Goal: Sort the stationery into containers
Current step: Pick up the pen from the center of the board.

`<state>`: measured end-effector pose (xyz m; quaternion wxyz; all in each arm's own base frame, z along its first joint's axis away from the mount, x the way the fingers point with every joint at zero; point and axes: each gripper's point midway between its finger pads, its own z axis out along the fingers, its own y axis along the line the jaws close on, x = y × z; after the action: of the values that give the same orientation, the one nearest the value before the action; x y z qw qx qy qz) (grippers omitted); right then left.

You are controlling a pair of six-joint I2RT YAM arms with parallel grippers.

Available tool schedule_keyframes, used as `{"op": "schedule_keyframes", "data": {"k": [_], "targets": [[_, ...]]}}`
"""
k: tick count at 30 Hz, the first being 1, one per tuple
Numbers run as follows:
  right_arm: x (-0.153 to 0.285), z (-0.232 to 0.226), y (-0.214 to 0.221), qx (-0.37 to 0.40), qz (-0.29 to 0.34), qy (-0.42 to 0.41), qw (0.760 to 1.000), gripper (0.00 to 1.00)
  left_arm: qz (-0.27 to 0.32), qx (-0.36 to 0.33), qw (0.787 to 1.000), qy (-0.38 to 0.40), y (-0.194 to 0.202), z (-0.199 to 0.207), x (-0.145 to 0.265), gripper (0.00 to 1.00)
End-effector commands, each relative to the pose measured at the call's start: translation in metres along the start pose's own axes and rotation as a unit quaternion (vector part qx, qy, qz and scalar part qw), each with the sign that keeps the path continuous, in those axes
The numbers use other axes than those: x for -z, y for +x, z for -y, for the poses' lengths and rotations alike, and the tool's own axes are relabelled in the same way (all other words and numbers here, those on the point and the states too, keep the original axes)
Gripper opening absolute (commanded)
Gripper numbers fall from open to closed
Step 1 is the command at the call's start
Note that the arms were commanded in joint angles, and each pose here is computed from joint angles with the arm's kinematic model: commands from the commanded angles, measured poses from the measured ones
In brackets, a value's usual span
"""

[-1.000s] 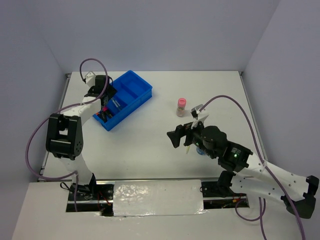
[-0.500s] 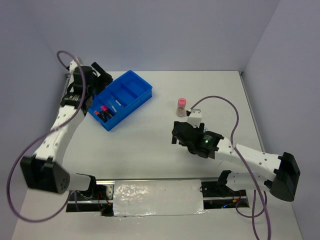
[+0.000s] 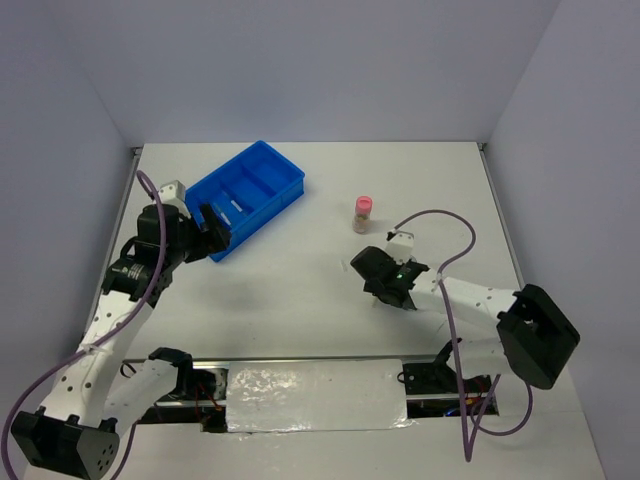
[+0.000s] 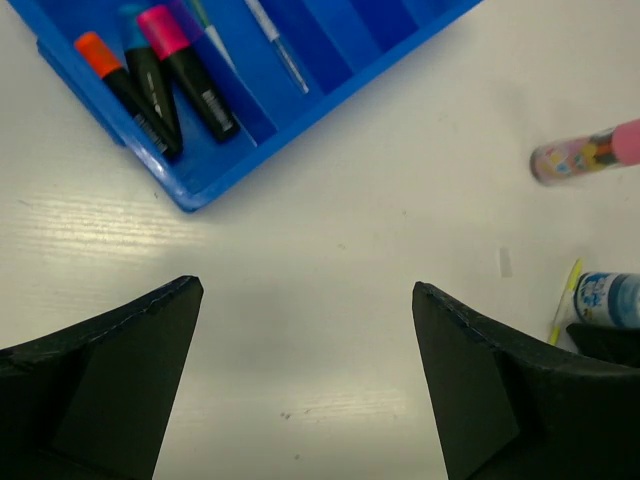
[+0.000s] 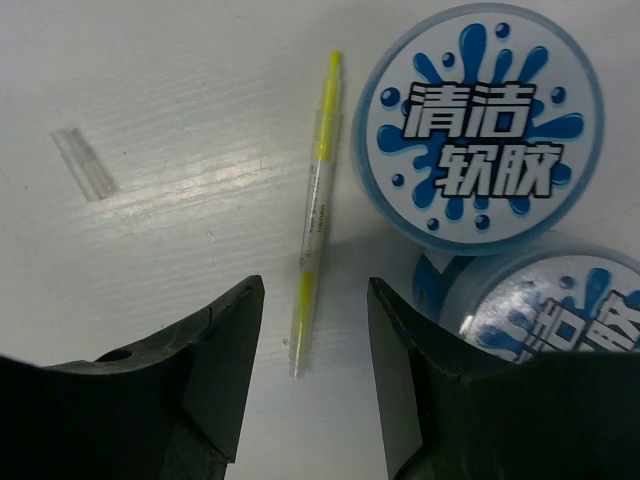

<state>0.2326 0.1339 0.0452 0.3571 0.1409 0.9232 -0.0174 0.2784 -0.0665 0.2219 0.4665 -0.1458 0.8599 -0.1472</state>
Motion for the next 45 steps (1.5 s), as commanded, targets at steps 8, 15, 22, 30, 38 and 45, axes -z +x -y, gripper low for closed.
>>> {"op": "schedule_keyframes", "data": {"k": [8, 15, 22, 30, 38, 45], "targets": [[-0.021, -0.022, -0.020, -0.031, 0.023, 0.018, 0.999, 0.48, -0.002, -0.043, 0.998, 0.035, 0.005, 0.007, 0.010, 0.99], [-0.034, -0.023, -0.017, -0.034, 0.016, 0.019, 0.999, 0.46, -0.004, -0.048, 0.998, 0.040, 0.007, 0.008, 0.009, 0.99], [-0.039, -0.029, -0.010, -0.036, 0.006, -0.006, 0.999, 0.40, -0.008, -0.049, 0.997, 0.051, 0.008, 0.012, 0.009, 0.99], [-0.043, -0.027, -0.001, -0.040, -0.006, -0.002, 0.999, 0.39, -0.007, -0.051, 0.997, 0.050, 0.007, 0.012, 0.009, 1.00], [-0.056, -0.045, 0.015, -0.010, -0.052, -0.017, 0.998, 0.13, -0.006, -0.053, 0.997, 0.051, 0.007, 0.011, 0.011, 0.99], [-0.046, -0.054, 0.014, -0.022, -0.059, -0.047, 0.997, 0.00, -0.014, -0.042, 0.997, 0.062, 0.010, 0.016, 0.011, 0.99]]}}
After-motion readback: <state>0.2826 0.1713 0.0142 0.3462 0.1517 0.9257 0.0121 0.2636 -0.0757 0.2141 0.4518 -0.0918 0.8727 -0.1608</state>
